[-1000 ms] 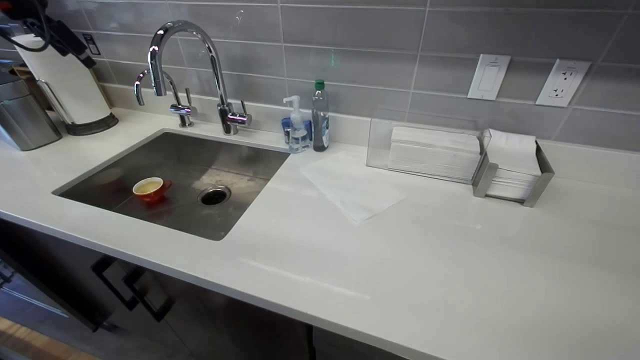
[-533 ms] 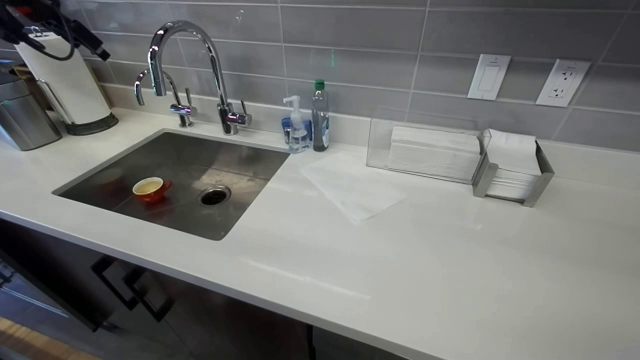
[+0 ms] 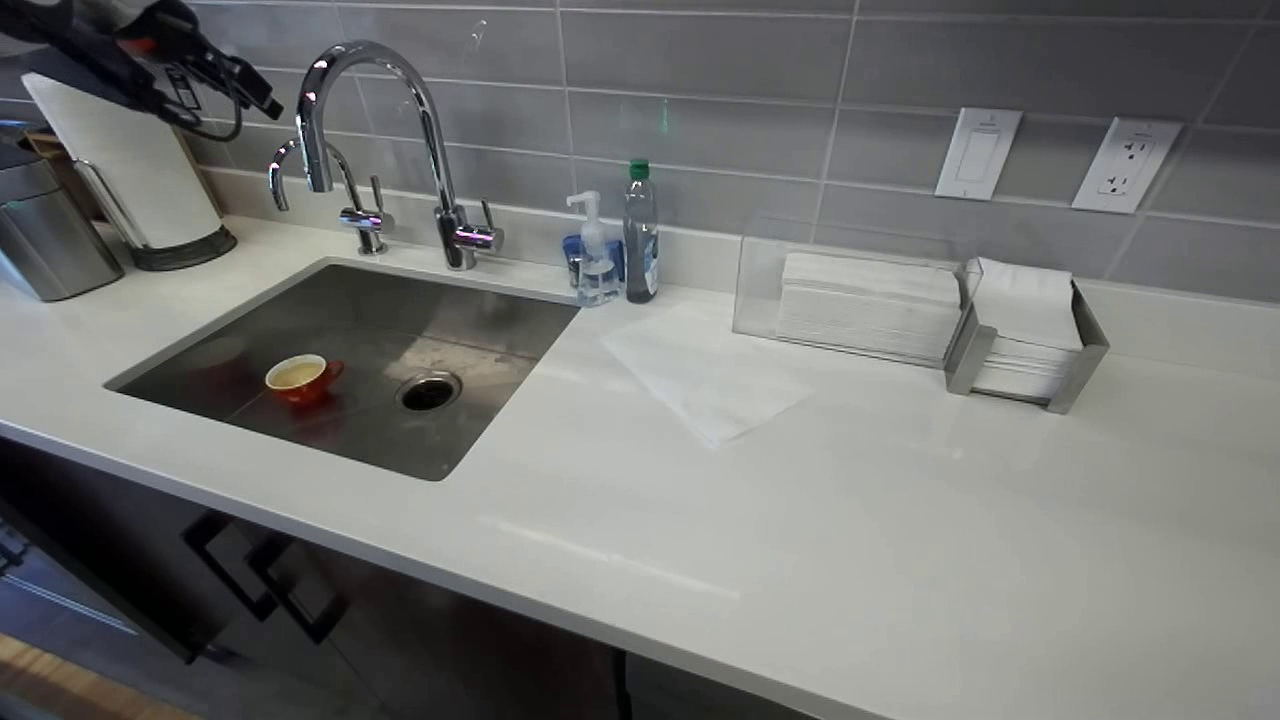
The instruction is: Push the faucet to the right
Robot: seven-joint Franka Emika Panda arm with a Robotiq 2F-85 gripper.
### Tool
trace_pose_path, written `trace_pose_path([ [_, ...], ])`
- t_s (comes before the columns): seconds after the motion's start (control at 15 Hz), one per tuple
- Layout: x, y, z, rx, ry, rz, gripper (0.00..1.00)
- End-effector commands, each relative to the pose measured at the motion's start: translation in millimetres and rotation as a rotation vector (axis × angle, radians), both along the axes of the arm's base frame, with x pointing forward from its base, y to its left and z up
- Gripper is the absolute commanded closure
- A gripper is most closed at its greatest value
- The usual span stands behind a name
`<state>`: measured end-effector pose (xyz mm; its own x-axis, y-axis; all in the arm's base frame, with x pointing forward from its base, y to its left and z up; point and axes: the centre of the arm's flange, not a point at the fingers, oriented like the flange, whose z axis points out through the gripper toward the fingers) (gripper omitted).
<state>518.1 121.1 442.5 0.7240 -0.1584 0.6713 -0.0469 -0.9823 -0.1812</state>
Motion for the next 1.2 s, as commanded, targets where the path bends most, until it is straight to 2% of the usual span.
trace_pose_path([
  [0.0,21.7,-0.3,-7.7,-0.034,-0.016,-0.064,0.81],
  [0.13,26.0,-11.4,-5.7,-0.056,-0.020,-0.095,0.96],
  [0.2,28.1,-16.4,-5.8,-0.064,-0.018,-0.110,1.00],
  [0.73,46.8,-44.5,-14.8,-0.139,0.008,-0.234,1.00],
  [1.13,67.6,-65.0,-20.0,-0.150,-0.020,-0.313,1.00],
])
